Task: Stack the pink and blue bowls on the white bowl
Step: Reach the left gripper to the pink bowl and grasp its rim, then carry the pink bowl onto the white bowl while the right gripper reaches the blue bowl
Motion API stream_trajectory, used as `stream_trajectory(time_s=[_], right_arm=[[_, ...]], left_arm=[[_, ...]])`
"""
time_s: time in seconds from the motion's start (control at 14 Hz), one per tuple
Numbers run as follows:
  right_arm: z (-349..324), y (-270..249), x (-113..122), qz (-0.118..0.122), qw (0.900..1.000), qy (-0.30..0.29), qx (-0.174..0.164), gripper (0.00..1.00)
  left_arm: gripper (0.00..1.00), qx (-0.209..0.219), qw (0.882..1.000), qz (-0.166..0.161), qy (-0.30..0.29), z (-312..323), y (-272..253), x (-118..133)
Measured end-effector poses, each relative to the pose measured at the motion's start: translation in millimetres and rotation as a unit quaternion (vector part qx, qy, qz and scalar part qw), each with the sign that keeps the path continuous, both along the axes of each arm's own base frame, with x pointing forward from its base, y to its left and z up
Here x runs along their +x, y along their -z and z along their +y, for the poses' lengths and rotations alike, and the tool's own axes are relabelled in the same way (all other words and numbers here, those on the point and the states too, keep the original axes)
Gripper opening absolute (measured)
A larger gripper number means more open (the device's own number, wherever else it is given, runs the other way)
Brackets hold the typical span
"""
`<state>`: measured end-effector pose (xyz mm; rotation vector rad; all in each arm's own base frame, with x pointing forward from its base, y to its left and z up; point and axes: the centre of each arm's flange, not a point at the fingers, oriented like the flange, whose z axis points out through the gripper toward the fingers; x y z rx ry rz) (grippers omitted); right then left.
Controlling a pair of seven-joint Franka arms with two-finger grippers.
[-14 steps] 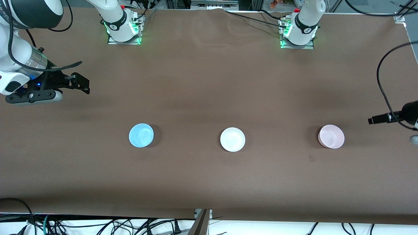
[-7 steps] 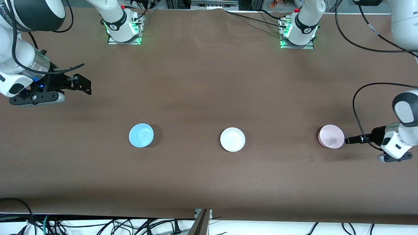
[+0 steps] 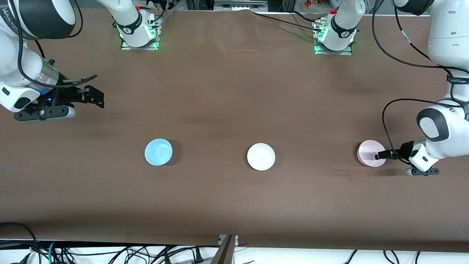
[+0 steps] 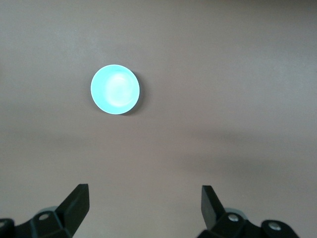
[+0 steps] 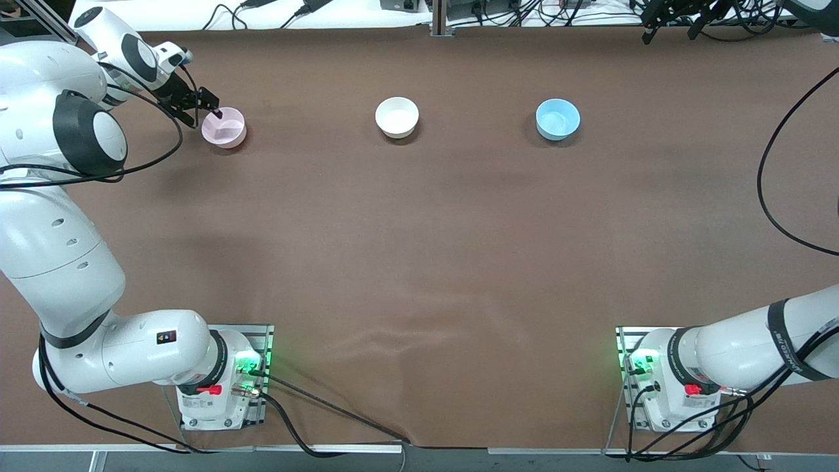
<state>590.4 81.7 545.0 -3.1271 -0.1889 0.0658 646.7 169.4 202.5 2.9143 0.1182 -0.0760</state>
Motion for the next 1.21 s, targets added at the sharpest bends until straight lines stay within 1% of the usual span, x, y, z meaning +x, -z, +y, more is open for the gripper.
stream_trajectory(time_s=[0.14,0.21,0.29,0.43,0.5,0.57,0.64,0.79,1.0,1.21], right_arm=[[0,2,2,0.000,1.000,0.000,0.000,1.00],[0,2,2,0.000,1.000,0.000,0.000,1.00],[0,1,2,-0.001,1.000,0.000,0.000,1.00],[0,0,2,-0.002,1.000,0.000,0.000,1.00],[0,0,2,-0.002,1.000,0.000,0.000,1.00],[0,0,2,-0.002,1.000,0.000,0.000,1.00],[0,0,2,-0.002,1.000,0.000,0.000,1.00],[0,1,2,-0.003,1.000,0.000,0.000,1.00],[0,10,6,0.004,1.000,0.001,-0.001,1.00],[1,25,14,0.005,1.000,0.001,-0.001,1.00]], left_arm=[[0.96,0.001,1.000,0.004,-0.002,5,3,-4],[0.88,0.002,1.000,0.005,-0.002,6,4,-5],[0.75,0.002,1.000,0.005,-0.002,7,4,-5],[0.55,0.002,1.000,0.005,-0.001,6,4,-5],[0.43,0.002,1.000,0.005,-0.001,6,4,-5],[0.34,0.002,1.000,0.005,-0.001,6,4,-5],[0.22,0.001,1.000,0.005,-0.002,6,4,-5],[0.03,-0.008,1.000,0.005,-0.007,4,3,-5],[0.03,-0.021,1.000,0.000,-0.004,-9,-10,0],[0.03,-0.052,0.999,-0.001,0.010,-56,-48,19]])
